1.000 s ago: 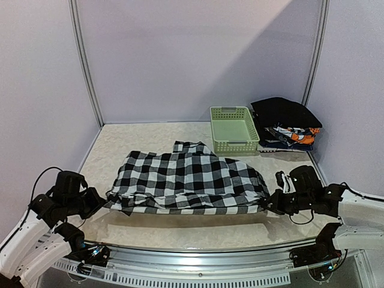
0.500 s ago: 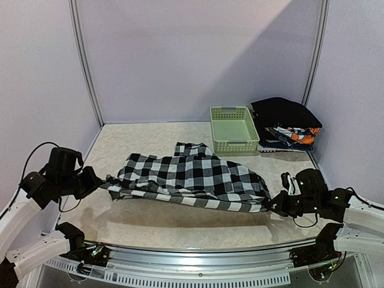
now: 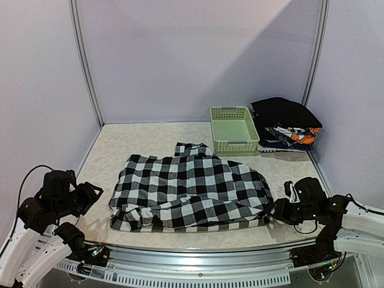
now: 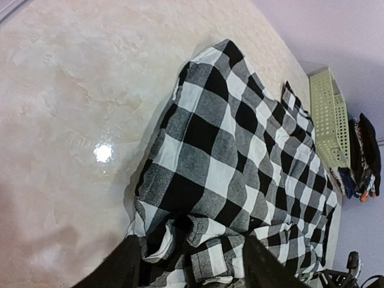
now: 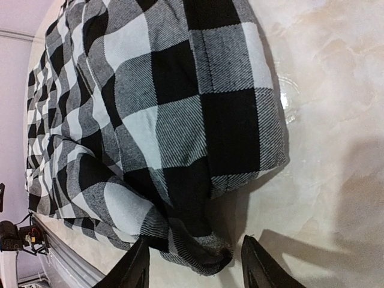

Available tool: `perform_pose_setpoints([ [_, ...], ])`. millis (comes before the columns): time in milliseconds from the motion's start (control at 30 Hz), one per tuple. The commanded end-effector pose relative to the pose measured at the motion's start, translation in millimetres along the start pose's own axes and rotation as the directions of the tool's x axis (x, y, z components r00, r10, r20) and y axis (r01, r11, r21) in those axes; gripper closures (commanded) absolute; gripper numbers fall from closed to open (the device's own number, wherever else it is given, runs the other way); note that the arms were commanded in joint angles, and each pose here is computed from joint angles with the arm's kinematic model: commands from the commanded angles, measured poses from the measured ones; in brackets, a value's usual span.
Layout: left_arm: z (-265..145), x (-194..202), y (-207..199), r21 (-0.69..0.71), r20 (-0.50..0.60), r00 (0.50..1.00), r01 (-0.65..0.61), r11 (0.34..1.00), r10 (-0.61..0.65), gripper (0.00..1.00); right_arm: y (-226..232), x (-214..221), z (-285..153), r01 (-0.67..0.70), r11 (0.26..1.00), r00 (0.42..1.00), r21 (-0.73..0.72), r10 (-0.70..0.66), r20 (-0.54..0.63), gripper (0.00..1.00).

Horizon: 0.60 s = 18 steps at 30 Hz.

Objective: Fold and stack the mixed laundry pile
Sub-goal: Move the 1/3-folded shirt to the center of the board, then adjust the 1/3-folded shirt at the center of the board.

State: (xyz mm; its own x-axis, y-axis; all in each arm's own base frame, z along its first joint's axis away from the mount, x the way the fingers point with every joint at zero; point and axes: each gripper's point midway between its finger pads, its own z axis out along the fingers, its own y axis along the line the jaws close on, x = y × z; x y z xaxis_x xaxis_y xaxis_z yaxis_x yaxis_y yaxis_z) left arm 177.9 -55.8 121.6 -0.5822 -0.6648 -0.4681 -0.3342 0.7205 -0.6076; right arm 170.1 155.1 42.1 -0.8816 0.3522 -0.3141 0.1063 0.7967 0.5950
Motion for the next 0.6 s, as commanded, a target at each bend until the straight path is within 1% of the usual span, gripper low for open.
perform_pose_setpoints([
  [0, 1.2, -2.0, 3.9, -0.042, 0.003, 1.0, -0.006, 0.999, 0.006, 0.36, 2.1, -3.8, -2.4, -0.012, 1.0, 1.0, -0.01, 0.012, 0.021, 0.43],
  [33, 2.5, -4.0, 0.2, -0.036, 0.005, 1.0, -0.023, 0.999, 0.023, 0.36, 4.1, -4.3, -3.8, -0.011, 1.0, 1.0, -0.013, 0.012, 0.019, 0.41],
  [100, 7.5, -4.1, -12.9, 0.002, -0.013, 0.998, -0.064, 0.998, 0.064, 0.42, 9.5, -6.6, -8.8, -0.008, 1.0, 1.0, -0.019, 0.008, 0.019, 0.38],
  [133, 11.9, -2.7, -18.3, 0.015, -0.03, 0.996, -0.089, 0.996, 0.09, 0.46, 12.3, -8.0, -11.4, -0.006, 1.0, 1.0, -0.023, 0.006, 0.021, 0.37],
  [200, 20.7, 3.1, -25.7, 0.018, -0.083, 0.985, -0.151, 0.988, 0.152, 0.5, 20.5, -12.3, -17.9, 0.011, 0.999, 0.999, -0.046, -0.009, 0.034, 0.36],
  [333, 37.2, 15.3, -36.5, 0.023, -0.15, 0.949, -0.276, 0.961, 0.276, 0.52, 46.4, -28.4, -33.4, 0.105, 0.989, 0.991, -0.105, -0.095, 0.091, 0.33],
  [367, 40.1, 18.0, -37.9, 0.021, -0.16, 0.94, -0.301, 0.953, 0.3, 0.52, 51.9, -33.8, -37.4, 0.144, 0.984, 0.985, -0.103, -0.133, 0.111, 0.31],
  [467, 51.4, 26.8, -38.2, -0.003, -0.208, 0.907, -0.375, 0.927, 0.366, 0.53, 65.3, -49.6, -44.9, 0.2, 0.976, 0.971, -0.084, -0.186, 0.153, 0.26],
  [567, 62.3, 38.5, -36.2, -0.018, -0.27, 0.873, -0.425, 0.905, 0.405, 0.59, 80.6, -61.7, -46.7, 0.245, 0.967, 0.958, -0.076, -0.229, 0.171, 0.25],
])
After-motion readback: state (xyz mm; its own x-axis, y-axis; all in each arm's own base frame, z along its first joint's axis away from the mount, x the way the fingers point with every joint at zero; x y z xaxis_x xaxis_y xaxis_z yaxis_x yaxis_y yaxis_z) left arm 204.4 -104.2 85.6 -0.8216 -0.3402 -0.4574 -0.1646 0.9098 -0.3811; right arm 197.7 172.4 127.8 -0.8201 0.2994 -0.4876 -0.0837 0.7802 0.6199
